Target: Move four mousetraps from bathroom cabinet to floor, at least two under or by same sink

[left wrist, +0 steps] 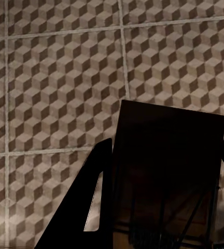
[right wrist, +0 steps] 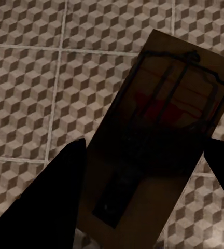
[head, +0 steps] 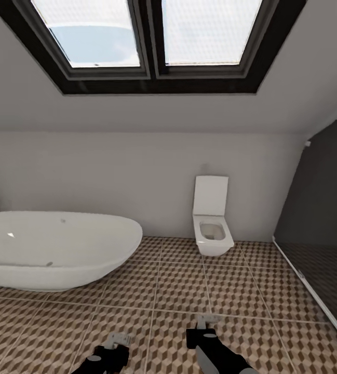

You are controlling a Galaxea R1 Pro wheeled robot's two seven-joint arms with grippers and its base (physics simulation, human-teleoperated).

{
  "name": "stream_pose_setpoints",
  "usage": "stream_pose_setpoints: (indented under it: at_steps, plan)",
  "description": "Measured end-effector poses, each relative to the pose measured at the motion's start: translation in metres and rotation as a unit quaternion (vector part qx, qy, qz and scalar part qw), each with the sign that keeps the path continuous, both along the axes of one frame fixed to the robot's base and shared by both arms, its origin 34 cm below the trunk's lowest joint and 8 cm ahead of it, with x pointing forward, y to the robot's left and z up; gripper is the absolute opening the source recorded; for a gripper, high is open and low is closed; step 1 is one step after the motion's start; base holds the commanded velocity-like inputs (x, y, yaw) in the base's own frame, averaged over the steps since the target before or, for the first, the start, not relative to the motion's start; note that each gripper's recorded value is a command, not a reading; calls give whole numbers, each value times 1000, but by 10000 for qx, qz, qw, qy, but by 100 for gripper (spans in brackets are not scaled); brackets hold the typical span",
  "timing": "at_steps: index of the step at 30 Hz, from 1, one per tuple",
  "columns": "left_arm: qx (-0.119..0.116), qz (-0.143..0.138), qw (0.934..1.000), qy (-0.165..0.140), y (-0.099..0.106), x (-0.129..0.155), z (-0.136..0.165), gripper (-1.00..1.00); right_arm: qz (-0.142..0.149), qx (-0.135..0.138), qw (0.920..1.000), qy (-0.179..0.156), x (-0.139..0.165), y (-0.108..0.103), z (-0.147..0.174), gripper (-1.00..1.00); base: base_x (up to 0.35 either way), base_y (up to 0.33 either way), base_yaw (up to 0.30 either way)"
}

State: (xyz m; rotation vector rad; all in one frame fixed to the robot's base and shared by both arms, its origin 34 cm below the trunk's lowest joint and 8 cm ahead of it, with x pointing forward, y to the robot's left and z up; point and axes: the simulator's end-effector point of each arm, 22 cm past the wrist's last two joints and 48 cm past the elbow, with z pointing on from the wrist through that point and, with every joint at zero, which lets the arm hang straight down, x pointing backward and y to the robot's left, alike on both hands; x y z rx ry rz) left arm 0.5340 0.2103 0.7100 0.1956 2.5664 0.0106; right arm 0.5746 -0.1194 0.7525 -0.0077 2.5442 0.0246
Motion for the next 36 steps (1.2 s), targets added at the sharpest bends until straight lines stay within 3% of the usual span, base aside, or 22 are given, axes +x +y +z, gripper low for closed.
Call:
stream_pose_setpoints:
  at_steps: [36]
  plan:
    - [-22,-33,9995,-308,-2,13,16,-100,8,-23,10000,-55,-1,1,7,-100,0,7,266]
